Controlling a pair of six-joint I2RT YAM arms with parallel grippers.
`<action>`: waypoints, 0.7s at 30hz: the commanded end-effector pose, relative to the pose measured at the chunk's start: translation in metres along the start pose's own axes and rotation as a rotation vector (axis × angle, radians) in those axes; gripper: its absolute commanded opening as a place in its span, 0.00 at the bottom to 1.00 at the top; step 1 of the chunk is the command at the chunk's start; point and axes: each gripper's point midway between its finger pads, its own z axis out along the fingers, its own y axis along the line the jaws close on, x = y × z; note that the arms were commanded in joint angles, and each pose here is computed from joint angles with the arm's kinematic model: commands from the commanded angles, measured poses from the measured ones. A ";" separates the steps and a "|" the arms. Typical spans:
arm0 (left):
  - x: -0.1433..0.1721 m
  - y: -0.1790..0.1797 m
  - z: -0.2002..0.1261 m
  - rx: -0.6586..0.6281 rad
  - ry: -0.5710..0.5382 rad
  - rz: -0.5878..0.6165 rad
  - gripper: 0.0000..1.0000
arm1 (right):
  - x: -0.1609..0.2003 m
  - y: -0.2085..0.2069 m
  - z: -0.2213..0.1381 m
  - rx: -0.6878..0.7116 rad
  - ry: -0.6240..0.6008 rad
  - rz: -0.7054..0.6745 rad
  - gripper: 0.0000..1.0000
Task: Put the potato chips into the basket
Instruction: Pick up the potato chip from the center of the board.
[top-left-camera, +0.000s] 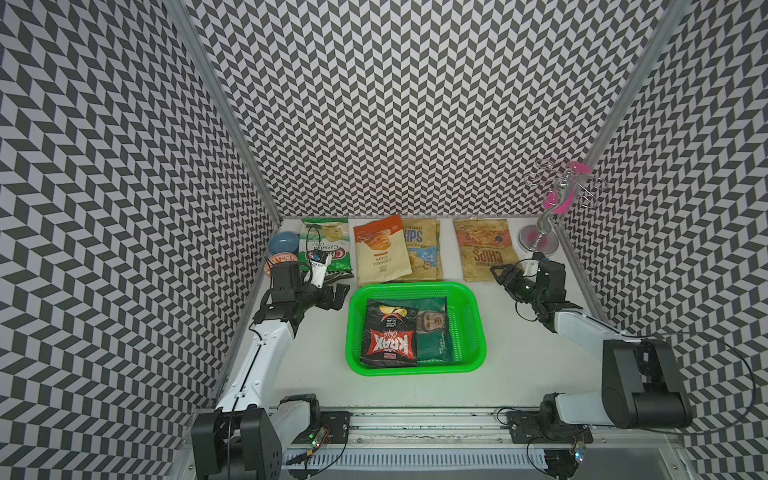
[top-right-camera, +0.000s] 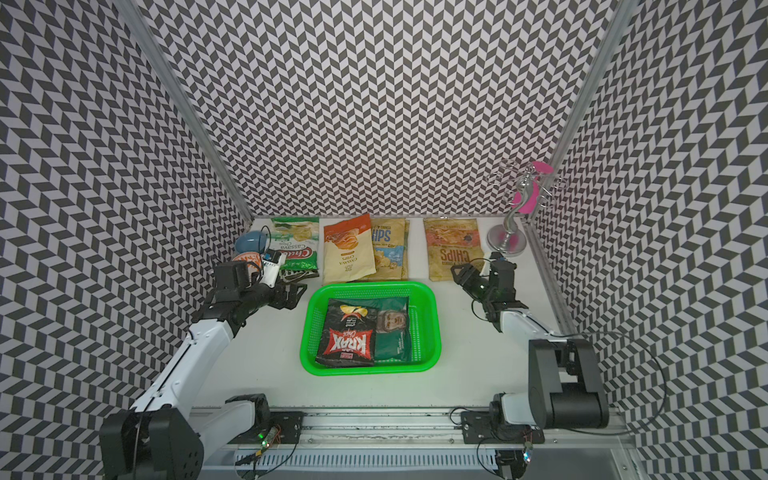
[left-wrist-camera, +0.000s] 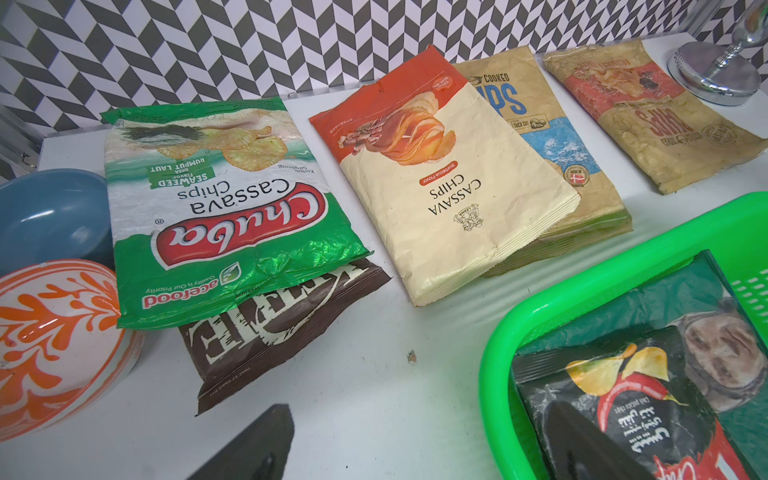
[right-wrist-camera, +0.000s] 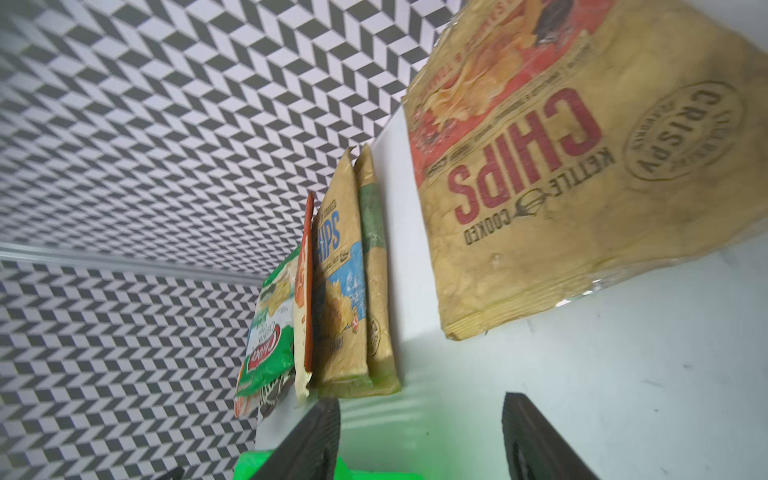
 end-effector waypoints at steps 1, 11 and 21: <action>-0.004 -0.002 -0.004 0.009 -0.024 0.006 0.99 | -0.014 -0.009 0.008 -0.017 -0.057 0.063 0.65; -0.005 -0.002 -0.005 0.008 -0.027 0.007 0.99 | -0.025 -0.065 0.033 0.112 -0.098 0.169 0.65; -0.004 -0.002 -0.004 0.008 -0.025 0.005 0.99 | -0.022 -0.095 0.061 0.131 -0.086 0.283 0.62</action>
